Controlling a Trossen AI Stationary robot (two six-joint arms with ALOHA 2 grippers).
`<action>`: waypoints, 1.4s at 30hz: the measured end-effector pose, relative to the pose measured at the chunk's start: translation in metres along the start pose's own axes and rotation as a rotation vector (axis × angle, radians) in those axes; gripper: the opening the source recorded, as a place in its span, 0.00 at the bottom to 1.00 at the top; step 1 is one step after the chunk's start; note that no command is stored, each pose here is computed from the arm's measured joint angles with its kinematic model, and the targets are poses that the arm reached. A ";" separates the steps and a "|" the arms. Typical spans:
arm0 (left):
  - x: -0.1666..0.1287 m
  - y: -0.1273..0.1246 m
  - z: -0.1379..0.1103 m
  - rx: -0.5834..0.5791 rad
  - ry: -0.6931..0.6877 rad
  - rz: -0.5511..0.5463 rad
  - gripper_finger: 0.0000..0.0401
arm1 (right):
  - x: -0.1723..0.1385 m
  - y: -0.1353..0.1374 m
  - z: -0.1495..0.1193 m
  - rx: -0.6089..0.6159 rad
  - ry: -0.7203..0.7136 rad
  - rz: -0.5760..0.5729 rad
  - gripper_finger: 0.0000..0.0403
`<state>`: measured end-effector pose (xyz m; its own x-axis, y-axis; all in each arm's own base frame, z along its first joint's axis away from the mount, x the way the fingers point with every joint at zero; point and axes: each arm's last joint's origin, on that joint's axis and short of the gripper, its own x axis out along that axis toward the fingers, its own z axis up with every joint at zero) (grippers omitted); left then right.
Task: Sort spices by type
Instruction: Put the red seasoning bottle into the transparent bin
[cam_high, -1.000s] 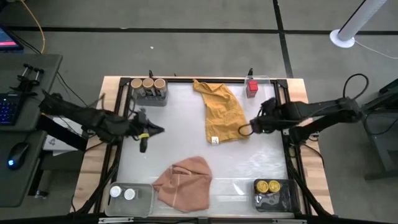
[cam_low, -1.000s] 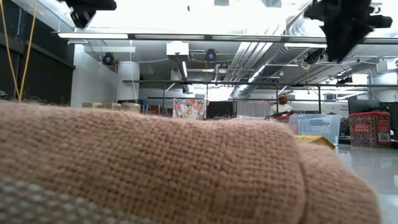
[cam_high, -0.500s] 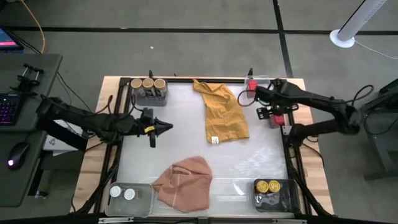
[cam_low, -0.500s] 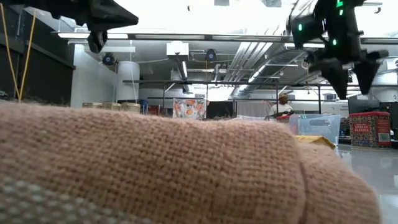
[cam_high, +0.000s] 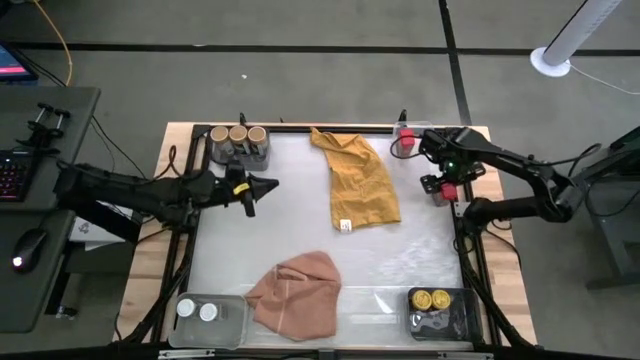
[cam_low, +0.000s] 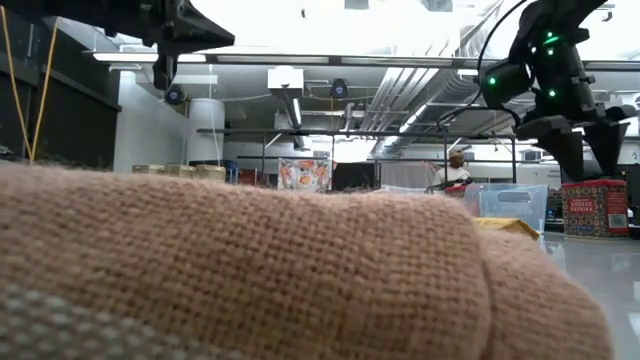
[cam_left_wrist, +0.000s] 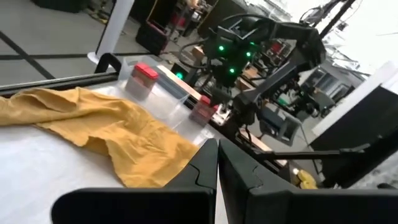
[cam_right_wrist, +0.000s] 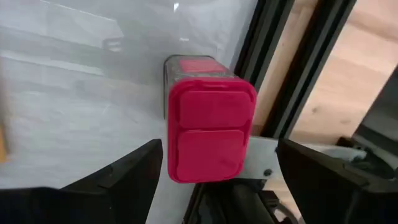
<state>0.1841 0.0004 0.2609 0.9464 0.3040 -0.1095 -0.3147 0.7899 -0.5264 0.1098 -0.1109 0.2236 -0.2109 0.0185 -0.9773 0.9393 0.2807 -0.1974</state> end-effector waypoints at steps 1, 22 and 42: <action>0.001 0.001 0.000 0.006 0.007 -0.003 0.00 | 0.002 -0.001 0.000 0.015 0.006 0.004 0.78; 0.005 0.017 0.002 0.056 0.152 -0.079 0.00 | 0.024 0.003 0.007 0.111 -0.024 0.095 0.73; 0.006 0.021 0.004 0.128 0.134 -0.050 0.00 | -0.078 0.006 -0.001 -0.064 -0.124 0.170 0.53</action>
<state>0.1830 0.0209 0.2524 0.9595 0.1961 -0.2021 -0.2662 0.8659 -0.4235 0.1313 -0.1096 0.2990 -0.0120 -0.0459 -0.9989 0.9385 0.3443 -0.0271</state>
